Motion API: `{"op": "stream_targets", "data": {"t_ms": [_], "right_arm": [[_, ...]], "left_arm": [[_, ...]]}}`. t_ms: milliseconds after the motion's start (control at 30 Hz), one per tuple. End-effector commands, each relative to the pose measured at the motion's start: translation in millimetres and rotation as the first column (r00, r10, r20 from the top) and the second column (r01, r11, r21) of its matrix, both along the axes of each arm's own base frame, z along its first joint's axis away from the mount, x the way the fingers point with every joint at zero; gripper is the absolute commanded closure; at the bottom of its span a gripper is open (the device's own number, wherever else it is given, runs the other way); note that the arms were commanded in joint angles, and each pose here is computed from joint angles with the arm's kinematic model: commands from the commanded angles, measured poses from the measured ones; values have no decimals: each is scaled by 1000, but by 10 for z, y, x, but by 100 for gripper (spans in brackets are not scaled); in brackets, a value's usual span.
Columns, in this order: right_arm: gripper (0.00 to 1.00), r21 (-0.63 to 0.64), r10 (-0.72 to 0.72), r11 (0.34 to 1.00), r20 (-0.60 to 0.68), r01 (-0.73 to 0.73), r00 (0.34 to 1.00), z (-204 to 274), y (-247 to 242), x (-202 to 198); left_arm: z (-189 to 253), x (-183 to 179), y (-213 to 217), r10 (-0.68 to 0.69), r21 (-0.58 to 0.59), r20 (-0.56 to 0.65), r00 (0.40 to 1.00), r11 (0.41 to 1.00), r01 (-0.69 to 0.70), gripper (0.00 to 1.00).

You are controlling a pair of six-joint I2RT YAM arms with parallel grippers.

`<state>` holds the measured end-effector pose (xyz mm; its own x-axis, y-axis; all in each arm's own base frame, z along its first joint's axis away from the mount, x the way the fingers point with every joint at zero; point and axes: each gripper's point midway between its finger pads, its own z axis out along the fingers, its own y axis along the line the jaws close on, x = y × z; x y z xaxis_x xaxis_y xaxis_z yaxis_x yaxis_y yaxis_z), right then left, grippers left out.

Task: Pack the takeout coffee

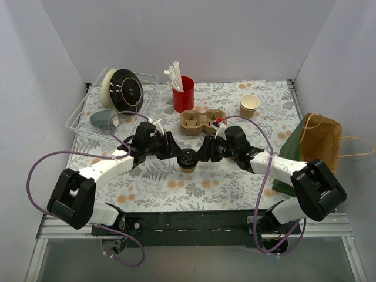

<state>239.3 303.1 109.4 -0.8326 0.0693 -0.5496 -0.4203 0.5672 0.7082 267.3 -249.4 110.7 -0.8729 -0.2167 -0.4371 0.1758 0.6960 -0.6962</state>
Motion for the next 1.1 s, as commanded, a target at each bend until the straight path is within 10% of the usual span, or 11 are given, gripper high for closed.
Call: {"op": "stream_targets", "data": {"t_ms": [0,467,1067], "right_arm": [[39,-88,33,996,1,-33,999,-71,-36,15],[36,-36,91,995,71,-88,993,328,46,53],[43,-113,279,956,82,-269,957,300,96,270]], "left_arm": [[-269,-114,108,-21,106,-71,997,994,28,57],[265,170,-10,-10,76,23,1000,997,8,23],[167,-291,85,-2,28,-60,998,1000,4,28]]}}
